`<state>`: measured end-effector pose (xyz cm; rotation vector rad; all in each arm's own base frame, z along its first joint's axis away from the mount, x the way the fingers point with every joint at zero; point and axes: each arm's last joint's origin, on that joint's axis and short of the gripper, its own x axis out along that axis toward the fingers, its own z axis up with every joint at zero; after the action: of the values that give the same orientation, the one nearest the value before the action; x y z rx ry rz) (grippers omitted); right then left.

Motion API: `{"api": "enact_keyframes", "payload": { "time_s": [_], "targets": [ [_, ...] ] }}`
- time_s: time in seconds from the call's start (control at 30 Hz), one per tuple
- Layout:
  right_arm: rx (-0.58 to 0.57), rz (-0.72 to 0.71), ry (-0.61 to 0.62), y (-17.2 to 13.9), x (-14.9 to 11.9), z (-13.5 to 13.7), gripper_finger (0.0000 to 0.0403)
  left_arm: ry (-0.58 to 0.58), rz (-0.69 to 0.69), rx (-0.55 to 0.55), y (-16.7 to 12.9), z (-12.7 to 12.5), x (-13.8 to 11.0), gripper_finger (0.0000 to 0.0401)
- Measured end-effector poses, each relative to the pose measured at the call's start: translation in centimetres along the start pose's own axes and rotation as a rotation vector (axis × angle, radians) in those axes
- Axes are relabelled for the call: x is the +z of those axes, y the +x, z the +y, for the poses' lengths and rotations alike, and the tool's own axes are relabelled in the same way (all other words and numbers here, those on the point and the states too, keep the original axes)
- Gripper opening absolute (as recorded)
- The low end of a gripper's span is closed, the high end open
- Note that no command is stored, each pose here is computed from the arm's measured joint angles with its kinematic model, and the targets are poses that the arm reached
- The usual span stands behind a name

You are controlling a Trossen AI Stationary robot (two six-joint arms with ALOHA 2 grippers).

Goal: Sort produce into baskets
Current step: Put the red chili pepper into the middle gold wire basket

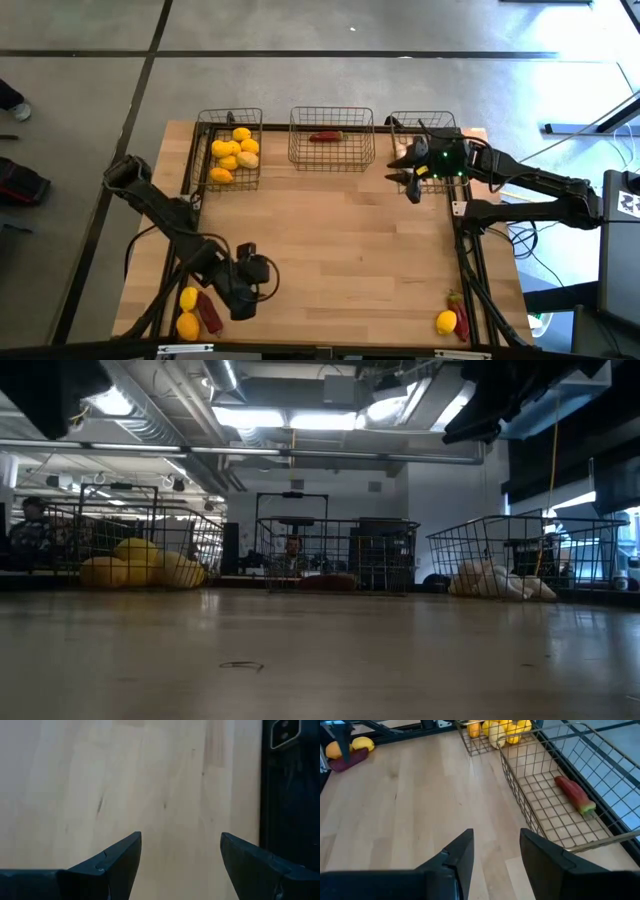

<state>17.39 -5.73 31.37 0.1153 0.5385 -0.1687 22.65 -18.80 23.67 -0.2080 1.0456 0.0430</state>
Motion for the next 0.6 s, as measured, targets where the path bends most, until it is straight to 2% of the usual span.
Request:
{"api": "enact_keyframes", "payload": {
  "time_s": [0.13,0.27,0.43,0.6],
  "targets": [
    [-0.010,0.000,-0.001,0.0,0.0,-0.1,0.0156,0.002,0.047,-0.039,-0.3,-0.7,-0.9,0.0265],
    [-0.025,0.000,-0.005,0.0,0.0,-0.1,0.0156,0.021,0.105,-0.013,-0.6,-1.0,-2.2,0.0265],
    [-0.025,-0.009,-0.013,0.0,0.1,-0.1,0.0156,0.152,0.134,-0.018,-1.1,-1.7,-3.7,0.0265],
    [-0.026,-0.009,-0.030,0.0,0.1,-0.1,0.0156,0.187,0.162,-0.008,-0.6,-1.6,-5.3,0.0265]
  ]
}}
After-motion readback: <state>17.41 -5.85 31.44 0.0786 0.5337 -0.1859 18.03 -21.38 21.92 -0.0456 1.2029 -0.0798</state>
